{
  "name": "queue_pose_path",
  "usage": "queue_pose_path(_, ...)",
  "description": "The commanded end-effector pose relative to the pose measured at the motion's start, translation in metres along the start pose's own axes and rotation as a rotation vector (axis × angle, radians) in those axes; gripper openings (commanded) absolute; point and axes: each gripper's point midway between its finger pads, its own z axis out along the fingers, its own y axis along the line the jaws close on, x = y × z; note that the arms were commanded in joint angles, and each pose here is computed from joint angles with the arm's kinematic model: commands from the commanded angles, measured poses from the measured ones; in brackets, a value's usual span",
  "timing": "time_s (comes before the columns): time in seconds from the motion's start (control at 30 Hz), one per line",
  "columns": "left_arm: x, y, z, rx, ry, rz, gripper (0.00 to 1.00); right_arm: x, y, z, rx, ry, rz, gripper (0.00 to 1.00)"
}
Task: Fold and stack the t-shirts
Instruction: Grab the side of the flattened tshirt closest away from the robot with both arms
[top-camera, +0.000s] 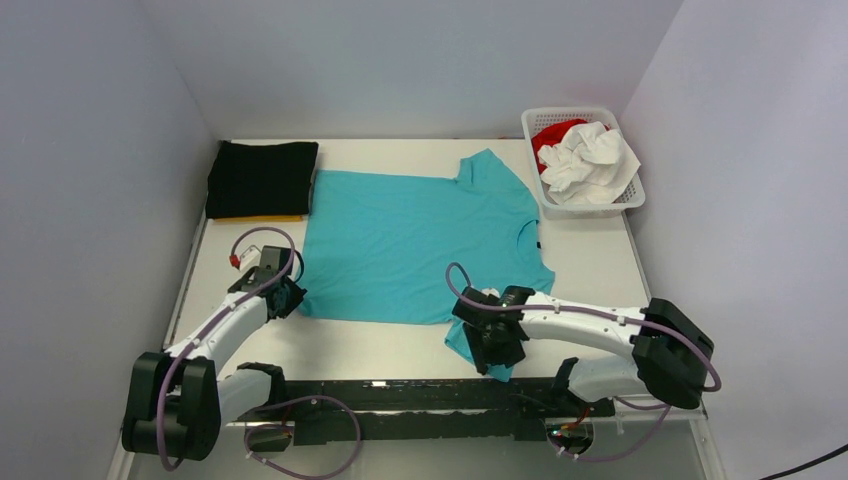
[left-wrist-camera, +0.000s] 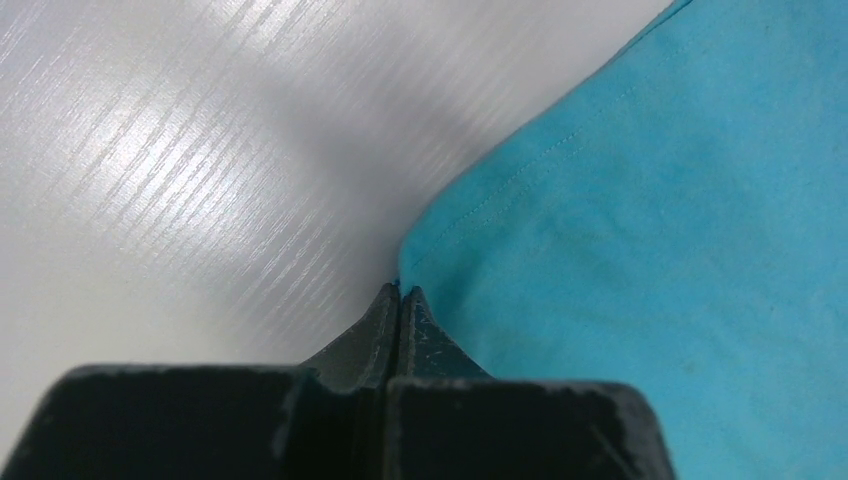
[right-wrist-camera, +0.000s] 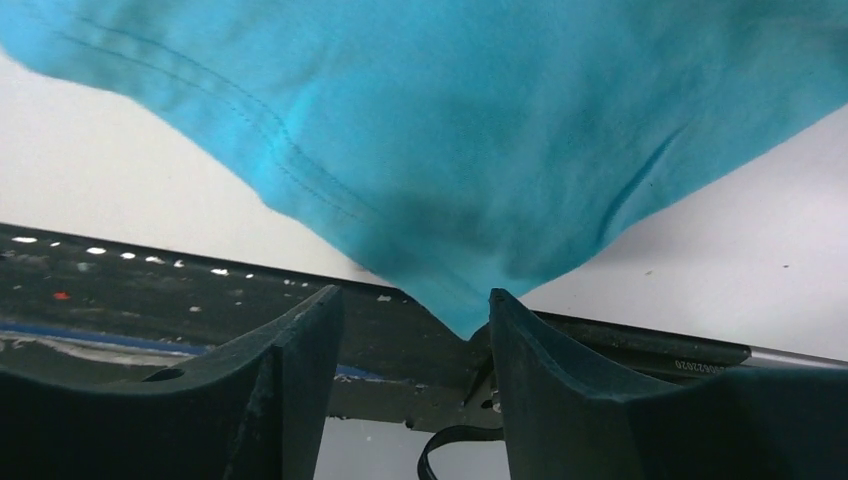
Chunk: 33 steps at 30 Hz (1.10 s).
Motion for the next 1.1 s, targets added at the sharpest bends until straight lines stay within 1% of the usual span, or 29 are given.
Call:
queue_pose_path(0.0,-0.005,-0.005,-0.003,0.029,-0.016,-0.003,0.00,0.003,0.005,0.012,-0.014,0.020,0.037,0.56)
queue_pose_path(0.13,-0.004,-0.005,-0.003,0.029,-0.011,0.002,0.00,0.002,0.008,0.026,-0.025,0.031,0.069,0.51)
queue_pose_path(0.17,-0.004,-0.005,-0.003,0.025,-0.011,0.002,0.00,0.001,0.008,0.029,-0.021,0.031,0.083,0.48)
queue_pose_path(0.2,-0.005,-0.004,-0.003,0.020,-0.013,0.000,0.00,0.001,0.008,0.031,-0.019,0.032,0.090,0.40)
queue_pose_path(0.27,-0.006,-0.002,-0.004,0.015,-0.019,-0.003,0.00,-0.001,0.007,0.030,-0.007,0.028,0.085,0.20)
queue_pose_path(0.3,-0.006,-0.002,-0.005,0.017,-0.022,-0.003,0.00,-0.003,0.006,0.025,0.000,0.024,0.078,0.12)
queue_pose_path(0.4,-0.009,-0.001,-0.010,0.020,-0.034,-0.001,0.00,-0.008,-0.003,0.000,0.041,0.012,0.029,0.00)
queue_pose_path(0.47,-0.010,0.002,-0.013,0.013,-0.039,-0.006,0.00,-0.002,0.006,-0.018,-0.018,0.062,-0.041,0.00)
queue_pose_path(0.5,-0.011,0.004,-0.015,0.010,-0.044,-0.009,0.00,0.003,0.013,-0.027,-0.070,0.086,-0.079,0.00)
queue_pose_path(0.53,-0.011,0.005,-0.017,0.010,-0.048,-0.011,0.00,0.010,0.027,-0.035,-0.162,0.124,-0.102,0.00)
queue_pose_path(0.57,-0.011,0.006,-0.019,0.009,-0.053,-0.016,0.00,0.014,0.036,-0.041,-0.227,0.141,-0.118,0.00)
queue_pose_path(0.63,-0.013,0.010,-0.022,0.008,-0.069,-0.023,0.00,0.023,0.042,-0.046,-0.288,0.175,-0.131,0.00)
queue_pose_path(0.8,-0.012,0.021,-0.029,-0.006,-0.086,-0.030,0.00,0.039,0.024,-0.040,-0.208,0.249,-0.131,0.00)
queue_pose_path(0.97,-0.006,0.037,-0.030,-0.058,-0.082,-0.037,0.00,0.053,0.031,-0.040,-0.274,0.305,-0.160,0.00)
queue_pose_path(1.07,-0.005,0.036,-0.030,-0.056,-0.076,-0.034,0.00,0.045,0.031,-0.038,-0.257,0.271,-0.170,0.00)
